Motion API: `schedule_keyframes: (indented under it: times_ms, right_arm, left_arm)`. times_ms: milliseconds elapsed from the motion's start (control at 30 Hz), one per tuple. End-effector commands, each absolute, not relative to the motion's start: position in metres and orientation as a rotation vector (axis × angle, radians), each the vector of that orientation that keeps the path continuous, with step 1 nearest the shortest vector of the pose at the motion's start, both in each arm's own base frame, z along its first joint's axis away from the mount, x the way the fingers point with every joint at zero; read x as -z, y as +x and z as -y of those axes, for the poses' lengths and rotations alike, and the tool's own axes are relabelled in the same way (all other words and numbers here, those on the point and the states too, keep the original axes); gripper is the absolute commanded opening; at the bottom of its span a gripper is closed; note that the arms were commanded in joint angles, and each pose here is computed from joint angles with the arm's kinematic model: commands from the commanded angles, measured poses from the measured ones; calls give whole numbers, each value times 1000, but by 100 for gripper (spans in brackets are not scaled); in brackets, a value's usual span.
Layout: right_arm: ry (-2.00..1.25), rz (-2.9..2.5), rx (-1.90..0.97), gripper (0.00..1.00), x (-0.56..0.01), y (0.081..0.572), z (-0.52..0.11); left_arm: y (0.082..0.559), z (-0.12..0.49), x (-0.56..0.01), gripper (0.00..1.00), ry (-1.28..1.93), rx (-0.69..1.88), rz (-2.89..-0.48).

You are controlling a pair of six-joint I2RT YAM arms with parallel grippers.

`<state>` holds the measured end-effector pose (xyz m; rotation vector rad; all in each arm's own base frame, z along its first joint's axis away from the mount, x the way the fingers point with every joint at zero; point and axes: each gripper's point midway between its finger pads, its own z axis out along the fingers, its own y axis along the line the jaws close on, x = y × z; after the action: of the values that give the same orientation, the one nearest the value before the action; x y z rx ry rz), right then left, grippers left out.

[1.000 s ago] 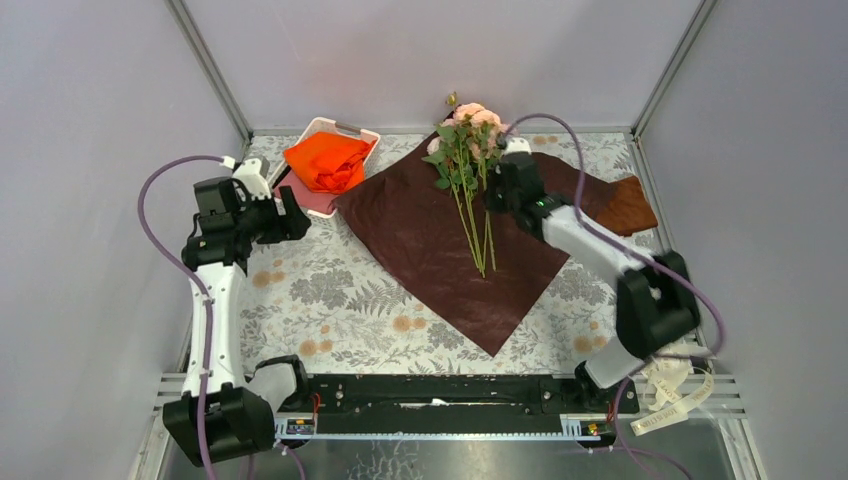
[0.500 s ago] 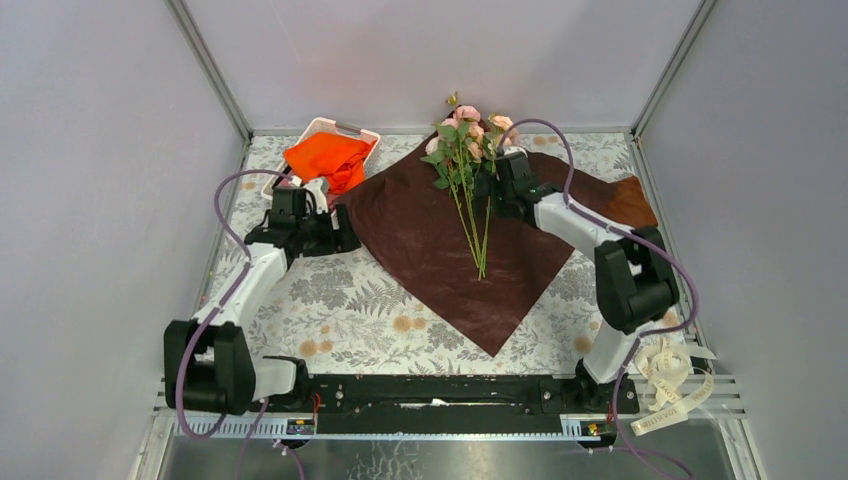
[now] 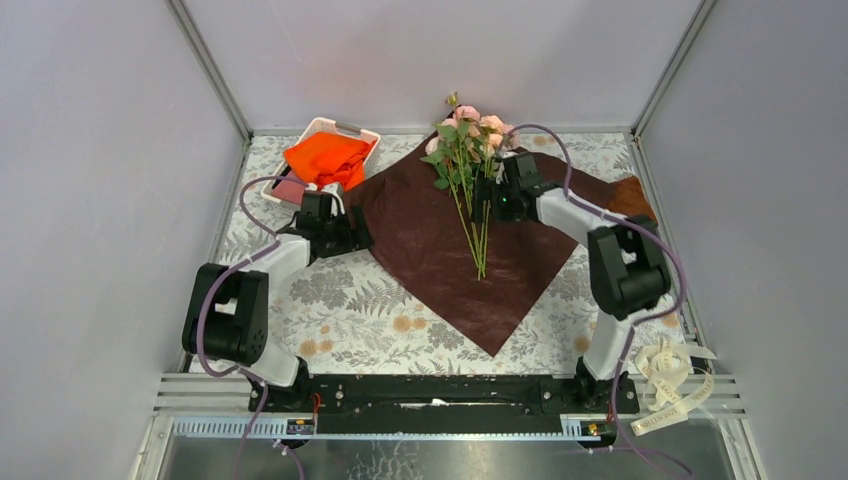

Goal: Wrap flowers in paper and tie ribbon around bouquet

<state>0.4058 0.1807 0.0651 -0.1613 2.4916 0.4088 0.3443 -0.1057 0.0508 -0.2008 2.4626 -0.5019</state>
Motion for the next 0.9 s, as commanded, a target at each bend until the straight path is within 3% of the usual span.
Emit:
schedule_keyframes:
  times_ms: [0, 267, 400, 533, 767, 867]
  right_arm:
    - [-226, -2444, -483, 99, -70, 440, -206]
    - [-323, -2528, -375, 94, -25, 446, -232]
    - [-362, -2543, -224, 76, -15, 445, -234]
    - [-337, -2536, -115, 48, -12, 444, -225]
    - [-438, -2560, -73, 17, -5, 414, -226]
    - [-448, -2564, -59, 8, -12, 397, -221]
  left_arm:
    - [375, 109, -56, 86, -236, 495, -2336]
    - [390, 116, -55, 84, -221, 518, -2283]
    - [393, 123, -60, 73, -197, 567, -2241]
    - [395, 130, -65, 51, -173, 612, -2205]
    - [395, 136, -75, 5, -144, 658, -2154]
    - [393, 135, -77, 1, -123, 647, -2158]
